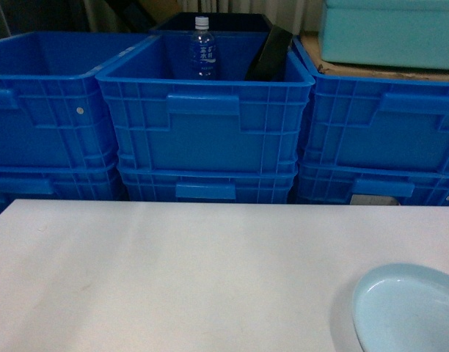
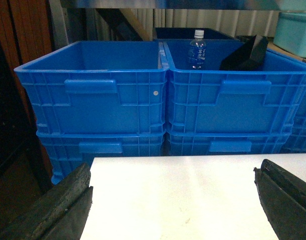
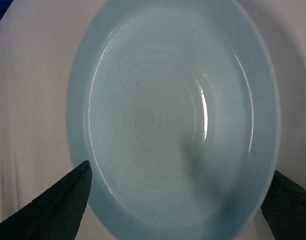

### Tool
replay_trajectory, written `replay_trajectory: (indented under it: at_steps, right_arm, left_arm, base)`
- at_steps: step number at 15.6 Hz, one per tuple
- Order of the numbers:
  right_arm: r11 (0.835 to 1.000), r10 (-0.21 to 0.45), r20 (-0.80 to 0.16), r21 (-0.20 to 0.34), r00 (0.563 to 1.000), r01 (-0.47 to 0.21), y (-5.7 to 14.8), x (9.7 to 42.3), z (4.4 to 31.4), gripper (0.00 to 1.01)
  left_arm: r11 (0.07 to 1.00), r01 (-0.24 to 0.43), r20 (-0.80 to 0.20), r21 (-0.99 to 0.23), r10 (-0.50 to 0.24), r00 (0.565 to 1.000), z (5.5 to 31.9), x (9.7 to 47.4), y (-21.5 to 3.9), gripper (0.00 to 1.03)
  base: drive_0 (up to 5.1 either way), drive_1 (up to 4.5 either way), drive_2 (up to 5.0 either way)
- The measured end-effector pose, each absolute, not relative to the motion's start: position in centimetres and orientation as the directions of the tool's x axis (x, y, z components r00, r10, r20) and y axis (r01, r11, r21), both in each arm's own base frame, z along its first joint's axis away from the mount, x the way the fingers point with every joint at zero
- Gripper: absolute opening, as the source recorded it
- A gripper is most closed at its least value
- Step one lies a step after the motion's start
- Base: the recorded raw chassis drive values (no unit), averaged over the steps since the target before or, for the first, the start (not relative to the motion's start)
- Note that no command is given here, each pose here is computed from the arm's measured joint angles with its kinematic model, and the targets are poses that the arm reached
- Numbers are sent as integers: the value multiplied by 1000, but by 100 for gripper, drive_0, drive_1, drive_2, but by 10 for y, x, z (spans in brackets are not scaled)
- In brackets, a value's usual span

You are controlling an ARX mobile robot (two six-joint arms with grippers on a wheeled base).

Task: Place blue tray on left shelf second layer neatly

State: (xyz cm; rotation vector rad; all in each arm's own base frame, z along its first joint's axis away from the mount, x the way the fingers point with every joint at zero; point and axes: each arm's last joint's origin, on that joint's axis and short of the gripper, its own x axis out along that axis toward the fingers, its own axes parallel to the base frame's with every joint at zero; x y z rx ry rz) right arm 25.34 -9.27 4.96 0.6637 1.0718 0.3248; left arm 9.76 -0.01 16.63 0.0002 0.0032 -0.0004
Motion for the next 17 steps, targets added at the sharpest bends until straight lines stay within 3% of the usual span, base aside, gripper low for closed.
replay_trajectory:
  at_steps: [9,13,16,17]
  right_arm:
    - [771,552,-706,634,444,49,-82,253,44,95]
    - [785,522,-723,614,453,76,-93,244,33,50]
    - [739,520,-713,652,470,172,-114,212,21,14]
    - [738,517,-715,651,471,176,-115,210,20,3]
  left_arm:
    - [1000,0,-3,0,0,1000,166,98,0,98]
    - [1000,0,-3,0,0,1000,166,98,0,98]
    - [1000,0,-3,0,0,1000,166,98,0,98]
    - [1000,1,-3,0,-1,1000,166,98,0,98]
  base:
    - [0,0,0]
    - [0,0,0]
    - [0,0,0]
    - [0,0,0]
